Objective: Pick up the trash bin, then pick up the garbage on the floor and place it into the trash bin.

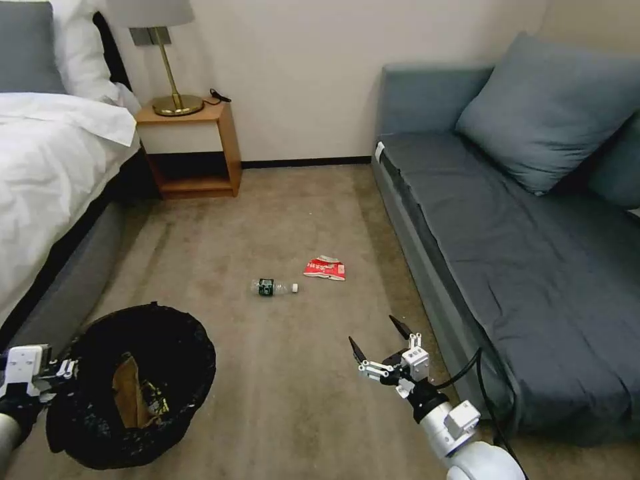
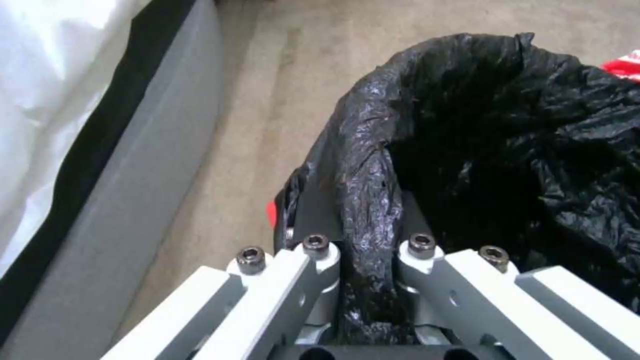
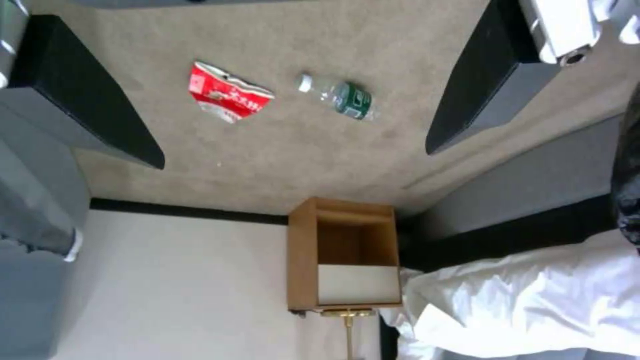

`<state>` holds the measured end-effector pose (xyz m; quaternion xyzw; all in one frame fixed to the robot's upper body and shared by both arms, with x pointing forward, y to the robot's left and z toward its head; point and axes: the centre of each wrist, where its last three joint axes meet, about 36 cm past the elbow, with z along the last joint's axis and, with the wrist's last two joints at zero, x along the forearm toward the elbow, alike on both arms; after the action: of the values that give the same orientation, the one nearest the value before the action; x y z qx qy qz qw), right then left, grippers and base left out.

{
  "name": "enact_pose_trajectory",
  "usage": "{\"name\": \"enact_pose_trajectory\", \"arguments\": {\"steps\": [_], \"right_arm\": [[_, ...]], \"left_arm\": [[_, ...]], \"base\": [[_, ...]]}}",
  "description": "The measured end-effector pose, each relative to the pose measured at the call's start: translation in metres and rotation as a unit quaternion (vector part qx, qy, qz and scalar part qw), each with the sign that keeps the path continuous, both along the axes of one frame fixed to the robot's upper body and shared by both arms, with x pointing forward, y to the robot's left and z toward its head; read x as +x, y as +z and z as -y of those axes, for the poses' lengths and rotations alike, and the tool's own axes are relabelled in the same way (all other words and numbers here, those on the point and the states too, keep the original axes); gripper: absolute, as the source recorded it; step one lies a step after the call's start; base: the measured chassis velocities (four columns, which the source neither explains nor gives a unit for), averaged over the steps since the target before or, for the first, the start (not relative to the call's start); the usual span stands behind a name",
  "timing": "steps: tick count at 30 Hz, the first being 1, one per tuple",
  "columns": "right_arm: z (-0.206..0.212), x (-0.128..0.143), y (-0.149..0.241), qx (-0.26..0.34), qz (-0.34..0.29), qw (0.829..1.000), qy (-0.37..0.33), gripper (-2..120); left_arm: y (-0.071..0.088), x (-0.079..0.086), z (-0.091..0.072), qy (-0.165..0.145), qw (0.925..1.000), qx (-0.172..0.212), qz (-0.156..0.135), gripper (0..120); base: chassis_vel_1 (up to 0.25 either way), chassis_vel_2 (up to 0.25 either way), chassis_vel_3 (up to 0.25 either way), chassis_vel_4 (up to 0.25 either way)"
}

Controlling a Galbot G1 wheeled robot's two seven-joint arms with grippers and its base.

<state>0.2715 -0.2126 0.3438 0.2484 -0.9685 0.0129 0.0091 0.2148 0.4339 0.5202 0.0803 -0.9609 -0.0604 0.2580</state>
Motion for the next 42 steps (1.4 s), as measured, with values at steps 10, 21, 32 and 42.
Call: {"name": "enact_pose_trajectory", "arguments": {"steps": [10, 21, 32, 42], "right_arm": [[-0.002, 0.002, -0.001, -0.003, -0.003, 1.0, 0.009, 100], [-0.002, 0.005, 0.001, -0.004, -0.004, 1.0, 0.018, 100], [-0.005, 0.008, 0.001, -0.003, -0.007, 1.0, 0.026, 100], [-0.004, 0.011, 0.0, -0.008, -0.01, 0.999, 0.032, 100]], "left_arm": [[0.001, -0.002, -0.002, 0.004, 1.0, 0.001, 0.001, 5], [0.001, -0.001, -0.002, 0.002, 1.0, 0.0, 0.003, 5], [0.001, -0.001, -0.006, 0.004, 1.0, 0.001, 0.002, 5], [0.001, -0.001, -0.006, 0.004, 1.0, 0.001, 0.002, 5]], "base": [[-0.066, 0.077, 0.072, -0.065], [-0.071, 0.07, 0.059, -0.07], [-0.11, 0.105, 0.108, -0.105], [-0.115, 0.119, 0.123, -0.119]]}}
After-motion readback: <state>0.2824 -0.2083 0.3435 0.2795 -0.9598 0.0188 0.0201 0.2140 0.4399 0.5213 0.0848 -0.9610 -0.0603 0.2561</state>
